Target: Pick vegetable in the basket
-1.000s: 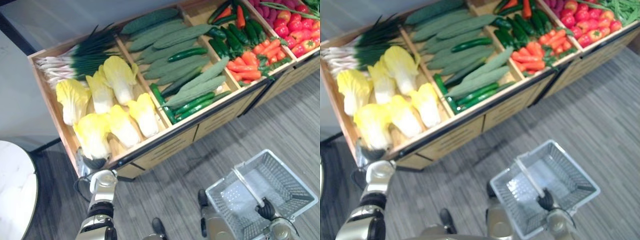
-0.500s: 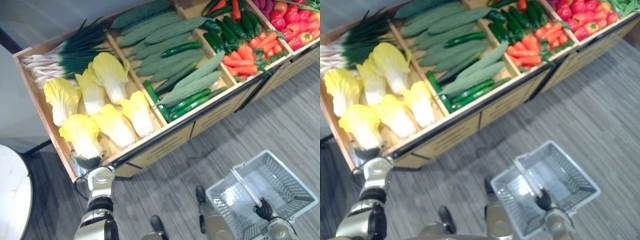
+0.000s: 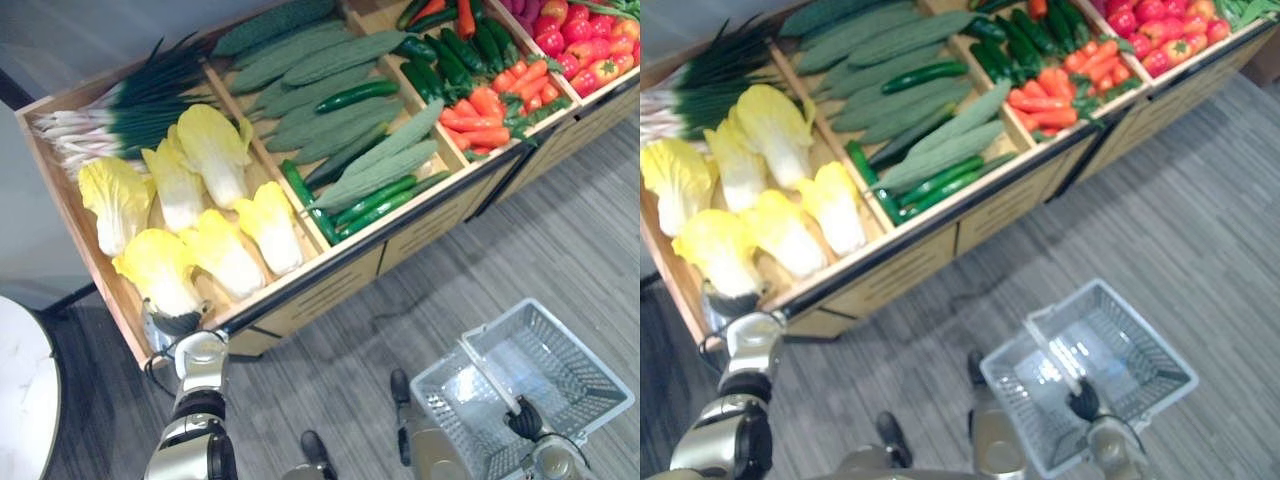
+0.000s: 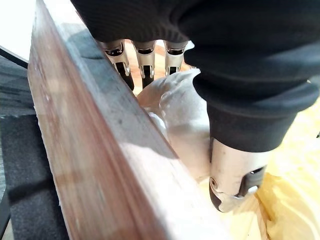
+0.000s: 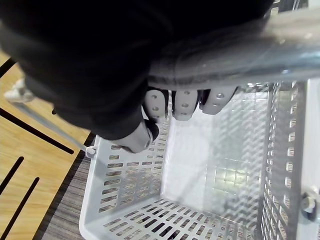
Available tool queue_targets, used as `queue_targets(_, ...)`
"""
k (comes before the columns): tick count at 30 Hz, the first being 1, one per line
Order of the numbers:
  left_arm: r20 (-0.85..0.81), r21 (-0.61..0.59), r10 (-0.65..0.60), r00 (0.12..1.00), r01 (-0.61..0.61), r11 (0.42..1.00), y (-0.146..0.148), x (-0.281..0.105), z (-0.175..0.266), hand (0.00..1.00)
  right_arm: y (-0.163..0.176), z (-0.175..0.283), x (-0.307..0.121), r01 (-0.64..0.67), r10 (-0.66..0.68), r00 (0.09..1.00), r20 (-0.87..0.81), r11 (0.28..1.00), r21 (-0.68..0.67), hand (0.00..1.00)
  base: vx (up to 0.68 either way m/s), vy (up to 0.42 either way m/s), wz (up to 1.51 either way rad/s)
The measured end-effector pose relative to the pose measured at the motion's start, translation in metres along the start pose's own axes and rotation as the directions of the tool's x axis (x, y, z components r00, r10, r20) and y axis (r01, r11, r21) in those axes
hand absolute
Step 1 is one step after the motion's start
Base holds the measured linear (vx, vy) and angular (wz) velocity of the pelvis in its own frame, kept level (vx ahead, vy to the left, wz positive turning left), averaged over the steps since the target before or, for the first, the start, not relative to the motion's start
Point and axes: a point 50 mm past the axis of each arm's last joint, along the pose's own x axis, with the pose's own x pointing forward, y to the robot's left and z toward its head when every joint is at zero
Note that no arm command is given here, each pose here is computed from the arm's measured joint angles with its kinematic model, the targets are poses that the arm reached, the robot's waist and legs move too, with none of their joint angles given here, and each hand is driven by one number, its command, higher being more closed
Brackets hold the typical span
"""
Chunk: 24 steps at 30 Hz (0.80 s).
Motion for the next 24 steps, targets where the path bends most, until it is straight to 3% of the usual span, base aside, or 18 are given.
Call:
queue_targets(16, 0.018, -0.007, -0.004, 1.0, 0.004, 1.0, -0.001, 0.0, 0.004, 1.0, 0.0, 0.0, 0.0, 0.002, -0.002, 1.0, -0.001, 1.0, 0.017, 1.0, 0.0, -0.012, 0.0)
queue_targets(24, 0.026, -0.203, -0.028, 0.999, 0.033, 0.979, -0.01, -0.014, 0.015, 1.0, 0.002, -0.006, -0.002, 0.011, -0.009, 0.999, -0.039, 0.999, 0.052, 1.0, 0.0, -0.018, 0.14)
